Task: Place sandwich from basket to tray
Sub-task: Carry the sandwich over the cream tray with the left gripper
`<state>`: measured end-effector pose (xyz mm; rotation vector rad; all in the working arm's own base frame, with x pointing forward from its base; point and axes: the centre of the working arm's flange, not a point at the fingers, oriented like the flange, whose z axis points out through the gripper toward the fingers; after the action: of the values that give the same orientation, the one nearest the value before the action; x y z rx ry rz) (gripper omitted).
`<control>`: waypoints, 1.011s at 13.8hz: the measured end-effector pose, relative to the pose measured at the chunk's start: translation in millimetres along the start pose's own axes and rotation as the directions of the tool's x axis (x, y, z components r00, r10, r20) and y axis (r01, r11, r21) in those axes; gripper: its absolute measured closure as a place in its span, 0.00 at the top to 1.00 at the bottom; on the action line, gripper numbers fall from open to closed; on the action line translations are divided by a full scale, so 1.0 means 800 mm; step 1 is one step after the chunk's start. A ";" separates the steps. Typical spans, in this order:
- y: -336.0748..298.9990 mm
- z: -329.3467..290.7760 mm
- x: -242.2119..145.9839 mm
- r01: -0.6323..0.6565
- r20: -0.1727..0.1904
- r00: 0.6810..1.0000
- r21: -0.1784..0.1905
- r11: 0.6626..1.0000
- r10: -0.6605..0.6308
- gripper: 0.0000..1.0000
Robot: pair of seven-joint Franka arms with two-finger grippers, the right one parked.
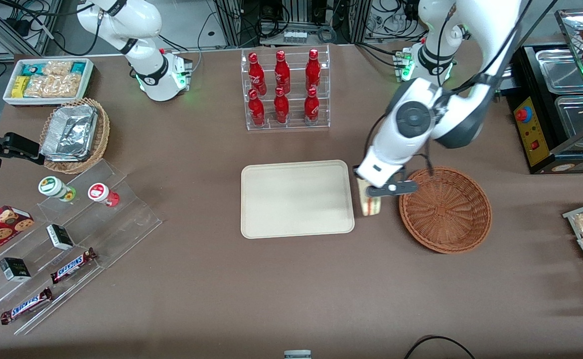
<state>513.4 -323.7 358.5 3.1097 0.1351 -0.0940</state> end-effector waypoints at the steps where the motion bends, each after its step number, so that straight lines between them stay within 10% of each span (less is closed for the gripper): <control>1: 0.028 0.006 -0.006 -0.007 -0.010 1.000 0.004 1.000 0.007 0.16; 14: 0.202 0.109 -0.018 0.000 0.019 1.000 0.007 1.000 0.000 0.16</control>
<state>508.2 -488.8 276.4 3.1144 0.1344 -0.1243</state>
